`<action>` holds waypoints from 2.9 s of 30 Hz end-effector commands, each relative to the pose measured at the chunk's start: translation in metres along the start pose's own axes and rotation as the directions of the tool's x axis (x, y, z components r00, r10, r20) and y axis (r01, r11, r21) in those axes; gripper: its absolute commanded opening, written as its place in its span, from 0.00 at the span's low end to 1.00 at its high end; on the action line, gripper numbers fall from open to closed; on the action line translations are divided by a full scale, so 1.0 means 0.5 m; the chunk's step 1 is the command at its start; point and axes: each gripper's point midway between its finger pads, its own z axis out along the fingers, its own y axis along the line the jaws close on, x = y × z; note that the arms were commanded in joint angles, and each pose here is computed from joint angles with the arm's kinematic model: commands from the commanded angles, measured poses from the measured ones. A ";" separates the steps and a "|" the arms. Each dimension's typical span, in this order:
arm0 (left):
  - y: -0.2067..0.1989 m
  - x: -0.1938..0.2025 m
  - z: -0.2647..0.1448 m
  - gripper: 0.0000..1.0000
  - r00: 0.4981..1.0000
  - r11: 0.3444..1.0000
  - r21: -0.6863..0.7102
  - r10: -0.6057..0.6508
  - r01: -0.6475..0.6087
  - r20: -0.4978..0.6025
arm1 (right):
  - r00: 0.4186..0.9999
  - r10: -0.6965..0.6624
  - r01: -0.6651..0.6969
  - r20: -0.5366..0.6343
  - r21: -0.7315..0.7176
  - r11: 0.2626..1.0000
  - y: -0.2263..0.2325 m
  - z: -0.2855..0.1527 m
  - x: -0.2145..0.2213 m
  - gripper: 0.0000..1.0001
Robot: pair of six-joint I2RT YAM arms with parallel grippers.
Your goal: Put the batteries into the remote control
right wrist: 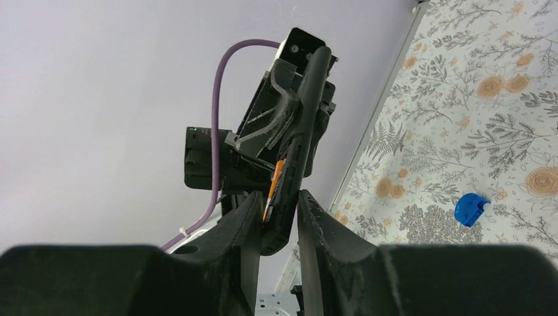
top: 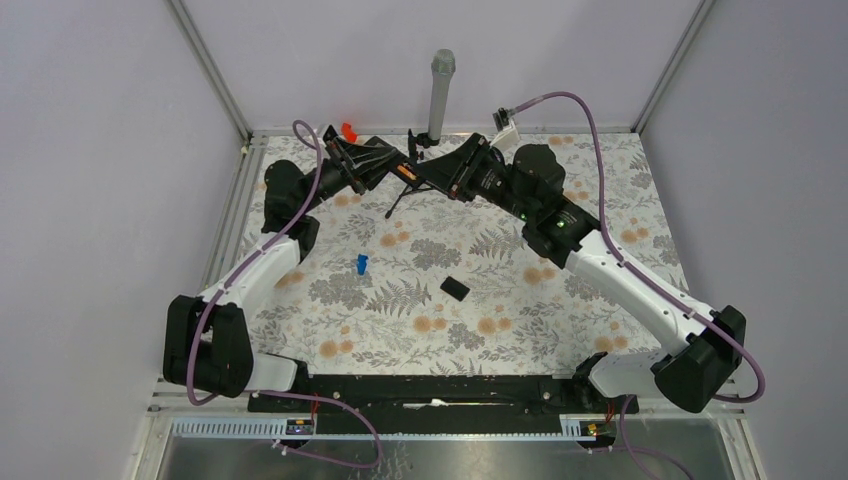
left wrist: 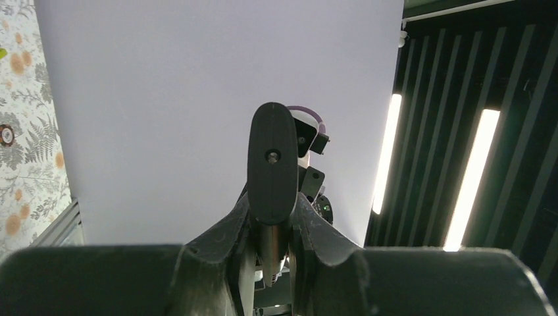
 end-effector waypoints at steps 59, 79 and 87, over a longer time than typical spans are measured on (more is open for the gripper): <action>-0.106 0.074 -0.005 0.00 0.789 0.797 -0.002 0.598 -0.604 -0.141 | 0.962 -0.254 0.235 -0.100 -0.170 0.957 0.004 0.012 -0.003 0.69; 0.070 -0.194 -0.193 0.00 0.570 0.349 -0.753 0.820 -0.558 -0.042 | 0.581 -0.488 0.745 -0.651 0.184 0.640 -0.459 -0.140 0.200 0.90; 0.056 -0.218 -0.219 0.00 0.564 0.365 -0.776 0.826 -0.515 0.015 | 0.293 -0.391 0.866 -0.873 0.069 0.494 -0.603 -0.198 0.272 0.87</action>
